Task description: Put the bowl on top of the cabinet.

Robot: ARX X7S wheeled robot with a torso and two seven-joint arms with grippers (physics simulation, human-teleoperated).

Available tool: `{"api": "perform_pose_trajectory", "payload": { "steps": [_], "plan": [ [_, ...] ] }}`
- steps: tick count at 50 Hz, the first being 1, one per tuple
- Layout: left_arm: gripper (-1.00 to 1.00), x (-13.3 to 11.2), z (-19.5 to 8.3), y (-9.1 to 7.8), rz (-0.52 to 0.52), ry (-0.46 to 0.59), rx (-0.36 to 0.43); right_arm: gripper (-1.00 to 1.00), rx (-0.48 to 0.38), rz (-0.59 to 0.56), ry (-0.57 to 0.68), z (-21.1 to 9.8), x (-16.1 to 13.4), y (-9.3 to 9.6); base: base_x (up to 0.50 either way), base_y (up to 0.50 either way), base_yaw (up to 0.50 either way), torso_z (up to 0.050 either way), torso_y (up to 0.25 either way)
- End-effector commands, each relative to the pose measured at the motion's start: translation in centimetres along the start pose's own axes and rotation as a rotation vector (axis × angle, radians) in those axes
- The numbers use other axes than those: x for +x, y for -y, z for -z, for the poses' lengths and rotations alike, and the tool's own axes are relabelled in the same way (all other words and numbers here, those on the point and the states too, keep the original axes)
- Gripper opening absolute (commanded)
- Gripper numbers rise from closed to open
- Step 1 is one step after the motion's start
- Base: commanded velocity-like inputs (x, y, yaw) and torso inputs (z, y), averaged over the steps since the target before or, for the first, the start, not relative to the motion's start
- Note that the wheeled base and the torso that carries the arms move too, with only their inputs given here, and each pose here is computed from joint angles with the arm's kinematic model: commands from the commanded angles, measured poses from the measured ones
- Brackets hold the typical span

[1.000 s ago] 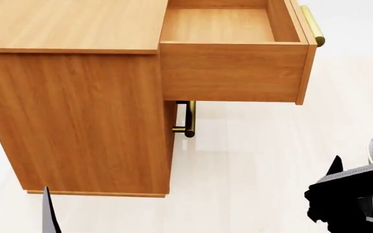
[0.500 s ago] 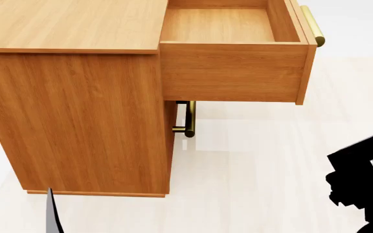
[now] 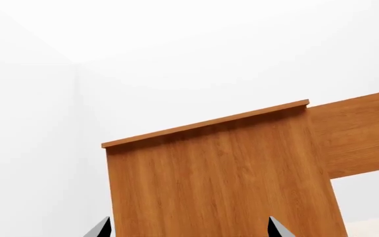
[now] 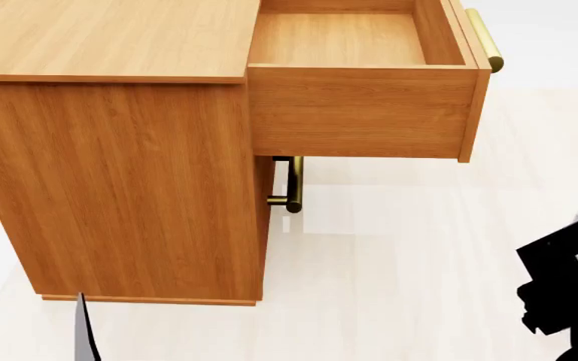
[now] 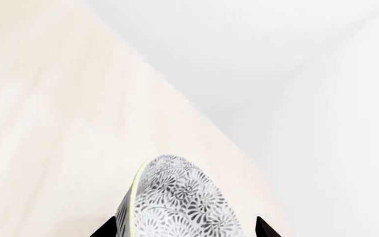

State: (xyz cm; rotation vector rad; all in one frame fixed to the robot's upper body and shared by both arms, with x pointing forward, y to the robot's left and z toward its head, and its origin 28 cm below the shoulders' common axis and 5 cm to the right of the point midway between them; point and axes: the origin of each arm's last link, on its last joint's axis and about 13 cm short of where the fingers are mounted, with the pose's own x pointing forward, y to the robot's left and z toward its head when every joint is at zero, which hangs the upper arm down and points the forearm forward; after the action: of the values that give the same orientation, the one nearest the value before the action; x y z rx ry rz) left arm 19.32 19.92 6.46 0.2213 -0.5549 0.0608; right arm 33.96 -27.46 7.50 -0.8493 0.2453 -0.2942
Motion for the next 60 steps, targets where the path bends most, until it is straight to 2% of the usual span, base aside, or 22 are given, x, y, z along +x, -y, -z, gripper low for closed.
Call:
{"api": "perform_pose_trajectory", "payload": {
  "steps": [1,30,60],
  "plan": [
    [1.00,-0.1,-0.1,0.0,0.006,0.019,0.004,1.00,0.006,-0.036,-0.029,0.7,0.3,-1.4,0.00,0.00,0.00,0.000,0.000],
    [1.00,-0.1,0.1,0.1,0.011,0.013,0.006,1.00,0.029,-0.030,-0.116,2.5,-0.7,-2.5,0.00,0.00,0.00,0.000,0.000],
    [1.00,-0.1,0.1,0.1,0.013,0.010,0.010,1.00,0.052,-0.016,-0.108,0.7,0.1,-2.1,0.00,0.00,0.00,0.000,0.000]
  ]
}}
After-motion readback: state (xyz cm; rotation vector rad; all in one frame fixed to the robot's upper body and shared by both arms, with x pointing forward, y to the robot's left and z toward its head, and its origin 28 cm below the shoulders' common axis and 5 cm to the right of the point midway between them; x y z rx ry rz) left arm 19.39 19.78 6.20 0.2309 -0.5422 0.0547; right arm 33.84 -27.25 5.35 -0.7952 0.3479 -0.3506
